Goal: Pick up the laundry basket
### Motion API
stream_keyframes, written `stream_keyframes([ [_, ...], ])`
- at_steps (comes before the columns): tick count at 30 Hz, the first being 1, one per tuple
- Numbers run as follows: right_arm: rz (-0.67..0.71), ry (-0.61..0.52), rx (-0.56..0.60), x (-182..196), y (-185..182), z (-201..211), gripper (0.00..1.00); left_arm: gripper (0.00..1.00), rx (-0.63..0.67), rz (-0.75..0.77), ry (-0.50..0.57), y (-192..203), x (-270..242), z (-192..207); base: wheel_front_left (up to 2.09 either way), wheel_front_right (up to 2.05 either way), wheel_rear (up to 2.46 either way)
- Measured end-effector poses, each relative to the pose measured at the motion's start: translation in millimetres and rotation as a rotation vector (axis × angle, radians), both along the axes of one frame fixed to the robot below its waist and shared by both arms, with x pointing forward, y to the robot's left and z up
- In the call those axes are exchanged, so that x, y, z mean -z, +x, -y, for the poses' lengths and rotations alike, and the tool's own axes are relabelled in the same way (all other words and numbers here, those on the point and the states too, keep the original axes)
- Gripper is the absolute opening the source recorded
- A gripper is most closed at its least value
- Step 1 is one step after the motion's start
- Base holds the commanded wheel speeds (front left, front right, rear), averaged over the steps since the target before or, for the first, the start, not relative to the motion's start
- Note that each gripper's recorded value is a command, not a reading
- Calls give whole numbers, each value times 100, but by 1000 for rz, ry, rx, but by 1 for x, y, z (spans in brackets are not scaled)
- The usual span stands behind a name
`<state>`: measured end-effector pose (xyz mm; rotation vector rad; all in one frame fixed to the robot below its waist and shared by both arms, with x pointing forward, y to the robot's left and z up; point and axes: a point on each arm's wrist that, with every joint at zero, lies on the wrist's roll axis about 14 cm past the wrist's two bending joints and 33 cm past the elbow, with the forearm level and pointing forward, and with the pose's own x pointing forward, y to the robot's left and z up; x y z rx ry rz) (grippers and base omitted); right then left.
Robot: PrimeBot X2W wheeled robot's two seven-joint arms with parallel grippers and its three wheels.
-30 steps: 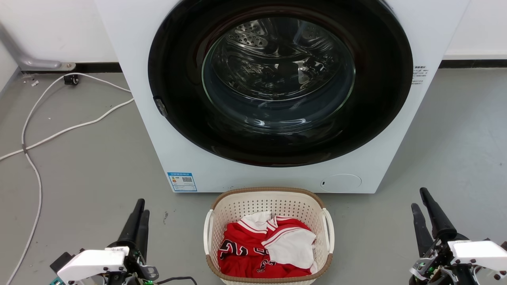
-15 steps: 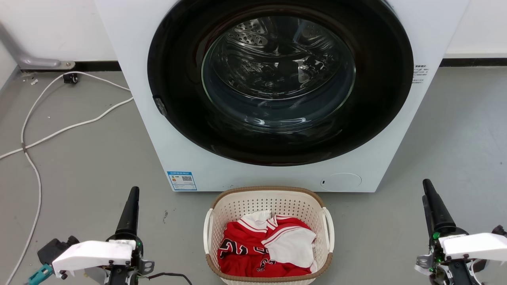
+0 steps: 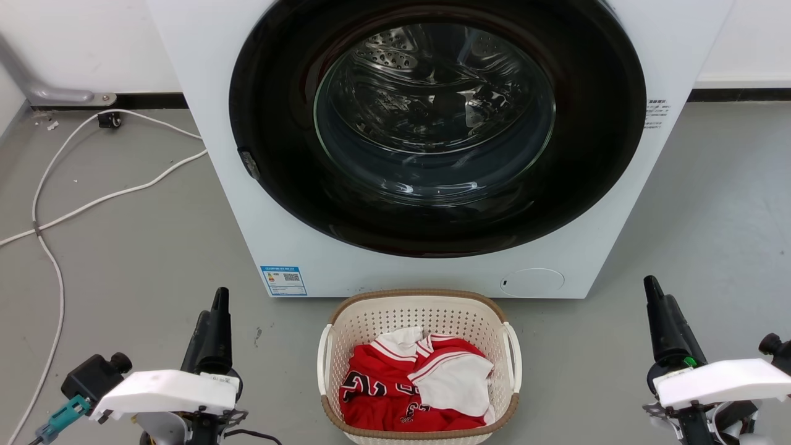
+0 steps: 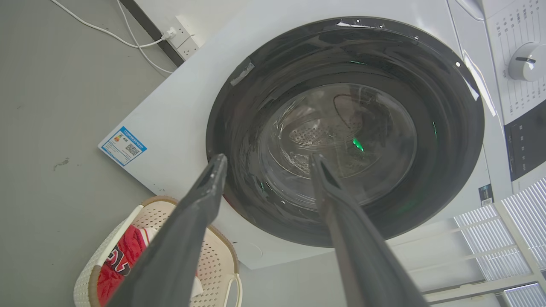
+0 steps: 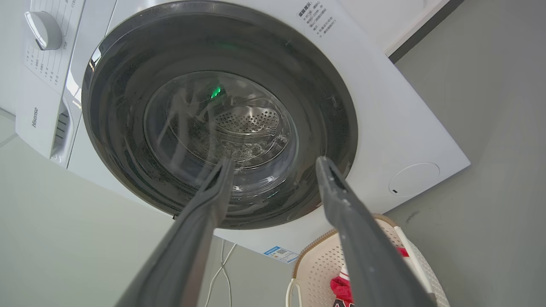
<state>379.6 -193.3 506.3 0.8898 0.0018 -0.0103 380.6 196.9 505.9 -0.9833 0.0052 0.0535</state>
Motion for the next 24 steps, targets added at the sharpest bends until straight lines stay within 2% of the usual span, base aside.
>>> stream_keyframes([
  [13, 31, -231, -2, -7, 0, -2, 100, 100, -4, 26, 205, 0, -9, 1, 0, 0, 0],
  [24, 44, -384, -12, -7, -3, -6, 100, 100, -8, 47, 349, -3, -12, 2, 0, 0, 0],
])
